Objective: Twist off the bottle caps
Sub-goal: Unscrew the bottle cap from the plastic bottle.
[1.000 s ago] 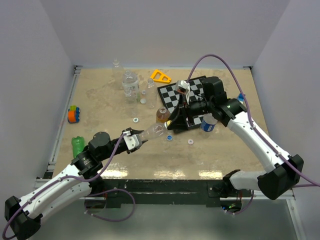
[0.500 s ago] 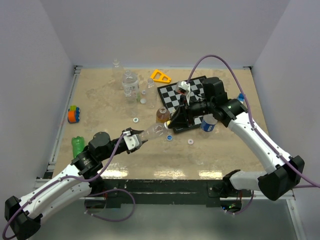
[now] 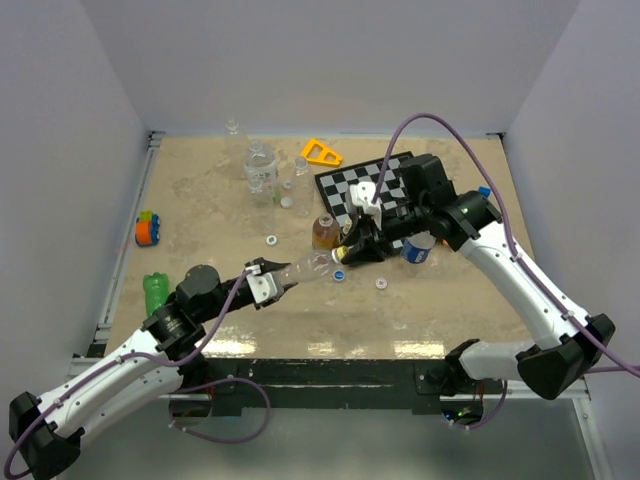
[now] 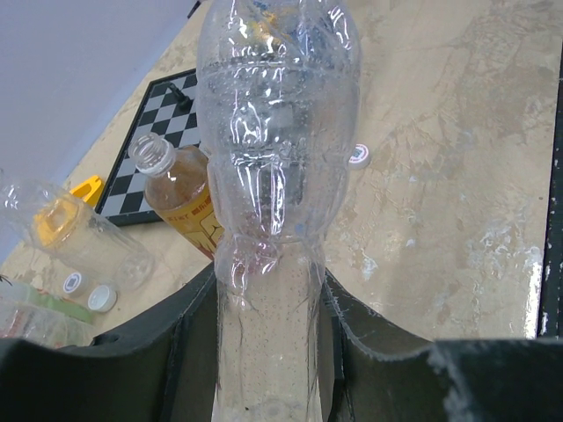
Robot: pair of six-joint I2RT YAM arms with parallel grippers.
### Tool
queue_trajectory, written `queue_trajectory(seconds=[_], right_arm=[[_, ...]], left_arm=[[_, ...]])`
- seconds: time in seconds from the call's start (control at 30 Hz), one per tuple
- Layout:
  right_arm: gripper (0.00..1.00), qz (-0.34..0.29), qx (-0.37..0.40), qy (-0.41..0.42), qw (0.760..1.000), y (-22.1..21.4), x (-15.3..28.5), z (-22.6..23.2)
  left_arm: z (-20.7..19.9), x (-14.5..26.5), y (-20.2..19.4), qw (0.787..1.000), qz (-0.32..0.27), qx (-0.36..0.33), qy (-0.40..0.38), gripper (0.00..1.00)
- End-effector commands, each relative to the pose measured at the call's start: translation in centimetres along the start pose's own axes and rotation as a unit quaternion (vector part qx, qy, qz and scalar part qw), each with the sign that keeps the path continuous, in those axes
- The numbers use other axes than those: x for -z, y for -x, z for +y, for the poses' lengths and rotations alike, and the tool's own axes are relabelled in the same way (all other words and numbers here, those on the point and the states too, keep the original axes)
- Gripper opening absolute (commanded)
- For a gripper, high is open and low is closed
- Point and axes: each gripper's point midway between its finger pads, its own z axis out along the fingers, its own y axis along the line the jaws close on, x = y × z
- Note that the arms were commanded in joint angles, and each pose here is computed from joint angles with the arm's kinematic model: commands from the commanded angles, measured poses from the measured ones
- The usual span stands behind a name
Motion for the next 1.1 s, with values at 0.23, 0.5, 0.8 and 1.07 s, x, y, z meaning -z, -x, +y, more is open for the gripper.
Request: queue_trajectory(seconds=[0.23, 0.5, 0.8, 1.07], right_arm=[[0.0, 0.105, 0.46, -0.025, 0.881, -0.6, 2.7, -2.6], [0.0, 0.132, 0.56, -0.076, 0.814, -0.1, 4.2, -3.5], [0.0, 0.11, 0.551, -0.067, 0.824, -0.8, 3.8, -2.2], [0.4, 0.074, 0.511, -0.086, 0.852, 0.3, 4.4, -1.3]], left_arm=[[-0.1, -0.3, 0.6, 1.0, -0.02, -0.009, -0.004, 0.0], [-0.2, -0.4, 0.4, 1.0, -0.018, -0.008, -0.009, 0.0], [-0.4, -0.5, 0.4, 1.0, -0.018, -0.007, -0.013, 0.0], [-0.3, -0.4, 0.6, 1.0, -0.02, -0.008, -0.012, 0.0]])
